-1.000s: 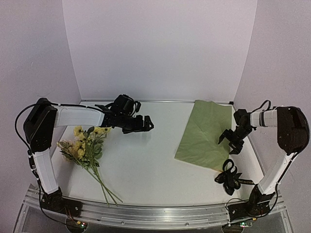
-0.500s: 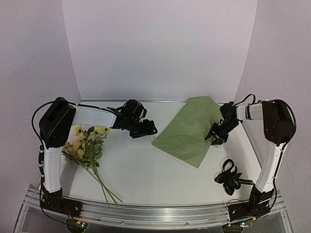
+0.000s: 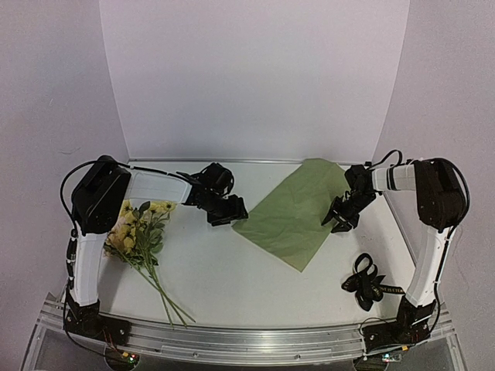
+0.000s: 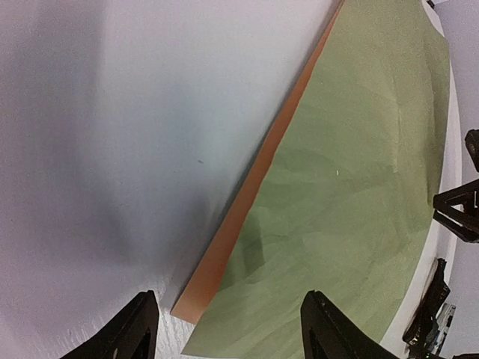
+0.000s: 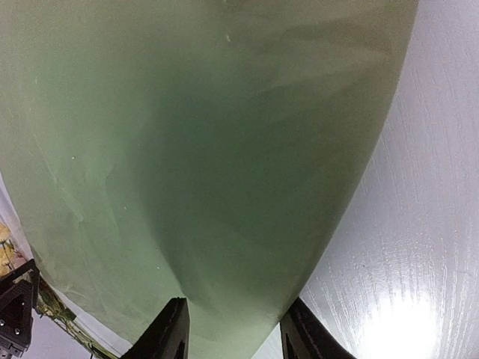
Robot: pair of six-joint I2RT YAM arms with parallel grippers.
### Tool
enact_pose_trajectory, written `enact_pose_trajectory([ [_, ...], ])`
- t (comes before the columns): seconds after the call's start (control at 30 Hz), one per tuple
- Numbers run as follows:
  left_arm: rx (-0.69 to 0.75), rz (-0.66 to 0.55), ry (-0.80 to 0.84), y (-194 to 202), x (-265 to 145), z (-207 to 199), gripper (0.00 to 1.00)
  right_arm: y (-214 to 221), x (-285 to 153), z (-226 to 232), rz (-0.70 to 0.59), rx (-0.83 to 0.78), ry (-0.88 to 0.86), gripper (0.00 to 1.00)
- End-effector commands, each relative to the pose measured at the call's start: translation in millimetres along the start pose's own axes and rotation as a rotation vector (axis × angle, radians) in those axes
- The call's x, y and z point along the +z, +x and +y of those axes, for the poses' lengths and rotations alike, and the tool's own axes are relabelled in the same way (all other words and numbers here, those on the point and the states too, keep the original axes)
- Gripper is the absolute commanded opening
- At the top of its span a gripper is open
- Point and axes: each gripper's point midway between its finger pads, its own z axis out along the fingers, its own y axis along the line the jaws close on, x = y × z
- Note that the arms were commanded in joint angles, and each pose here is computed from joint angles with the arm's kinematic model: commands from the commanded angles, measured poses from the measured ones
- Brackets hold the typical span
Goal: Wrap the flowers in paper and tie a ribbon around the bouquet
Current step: Pick up the corner of the folded wrapping paper at the center of the board.
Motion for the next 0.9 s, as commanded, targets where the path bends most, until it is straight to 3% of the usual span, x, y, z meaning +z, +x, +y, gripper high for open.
enact_pose_trajectory([
  [0.0,-0.028,-0.003,0.012,-5,-3,0,0.67,16,15,-32,0.07,0.05,0.114,0.44],
  [0.47,-0.109,0.066,0.142,13,-1,-18,0.46,16,18,-32,0.075,0.056,0.117,0.44],
  [0.63,-0.127,0.074,0.163,17,-1,-23,0.25,18,17,-32,0.078,0.059,0.116,0.44],
  [0.73,-0.135,0.039,0.149,13,-8,-21,0.03,21,18,-30,0.082,0.052,0.117,0.44],
  [0.87,-0.129,-0.067,0.086,1,-32,-10,0.0,32,20,-19,0.092,0.019,0.117,0.45],
])
